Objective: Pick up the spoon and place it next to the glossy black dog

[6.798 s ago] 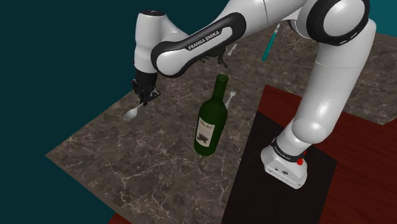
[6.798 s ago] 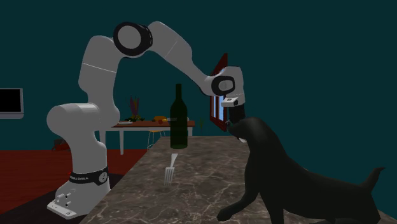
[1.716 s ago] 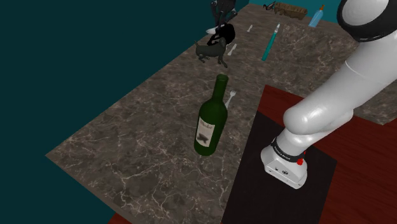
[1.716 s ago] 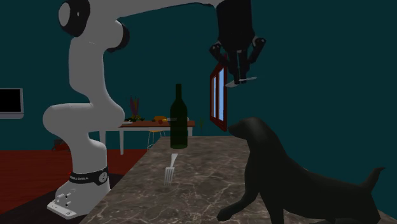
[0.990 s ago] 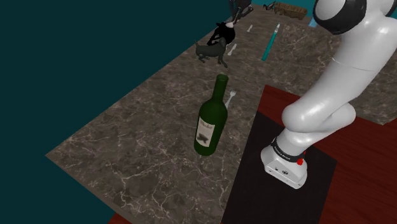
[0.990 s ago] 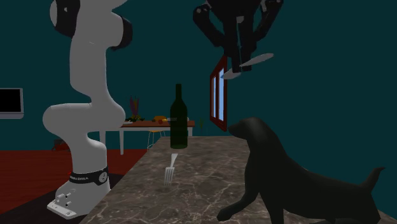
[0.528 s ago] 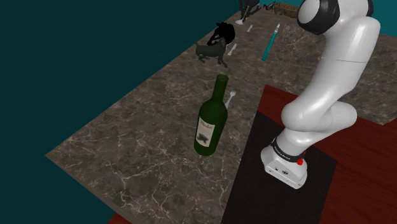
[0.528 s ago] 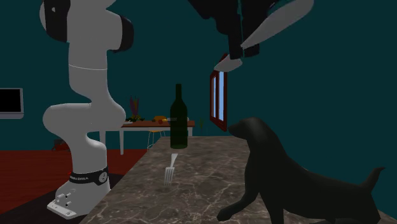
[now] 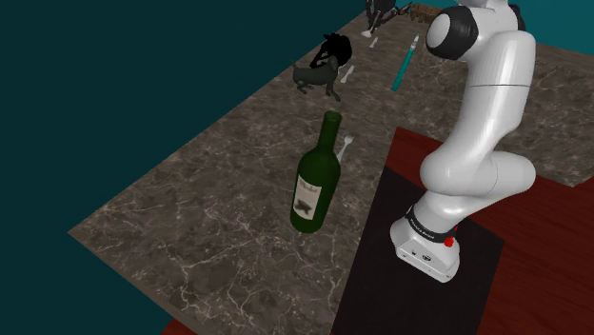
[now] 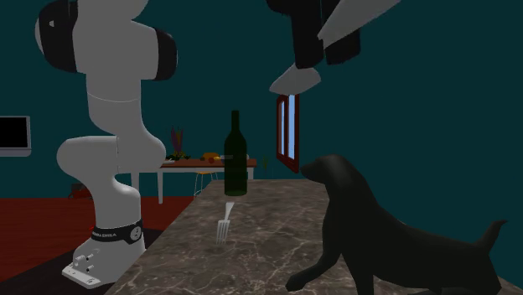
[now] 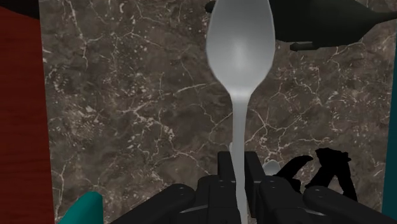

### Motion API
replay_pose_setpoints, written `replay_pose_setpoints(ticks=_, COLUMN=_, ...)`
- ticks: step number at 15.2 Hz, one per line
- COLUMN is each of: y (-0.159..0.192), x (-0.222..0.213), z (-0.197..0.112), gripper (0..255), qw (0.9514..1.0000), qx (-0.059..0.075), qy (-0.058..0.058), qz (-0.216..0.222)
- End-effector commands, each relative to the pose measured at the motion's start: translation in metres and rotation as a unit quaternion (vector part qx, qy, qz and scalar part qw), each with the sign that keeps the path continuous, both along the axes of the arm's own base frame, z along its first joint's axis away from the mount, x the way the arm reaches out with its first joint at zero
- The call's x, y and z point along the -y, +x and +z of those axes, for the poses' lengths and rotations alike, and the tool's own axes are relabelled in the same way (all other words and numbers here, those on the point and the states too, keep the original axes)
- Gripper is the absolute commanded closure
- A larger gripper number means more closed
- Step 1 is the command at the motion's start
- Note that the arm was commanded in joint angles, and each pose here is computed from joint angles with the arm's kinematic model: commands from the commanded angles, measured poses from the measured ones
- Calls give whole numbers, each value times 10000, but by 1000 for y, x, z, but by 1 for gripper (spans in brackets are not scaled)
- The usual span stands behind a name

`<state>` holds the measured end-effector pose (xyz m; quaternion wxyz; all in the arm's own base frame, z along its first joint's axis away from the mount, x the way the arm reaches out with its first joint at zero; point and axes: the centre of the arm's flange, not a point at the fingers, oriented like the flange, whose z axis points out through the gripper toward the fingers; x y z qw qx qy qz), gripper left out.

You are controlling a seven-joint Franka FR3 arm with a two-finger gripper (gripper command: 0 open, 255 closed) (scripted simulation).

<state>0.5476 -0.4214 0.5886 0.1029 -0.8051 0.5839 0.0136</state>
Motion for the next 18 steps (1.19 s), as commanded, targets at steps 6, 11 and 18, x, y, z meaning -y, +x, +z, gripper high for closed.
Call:
replay_pose_setpoints(ticks=6, y=0, x=1, z=-37, gripper=255, qw=10000, qx=3, qy=-2, qz=1)
replay_pose_setpoints(ticks=11, y=0, x=1, z=-63, gripper=255, qw=10000, qx=3, qy=-2, qz=1)
replay_pose_setpoints(ticks=18, y=0, x=1, z=-100, gripper=255, qw=10000, qx=3, qy=-2, qz=1)
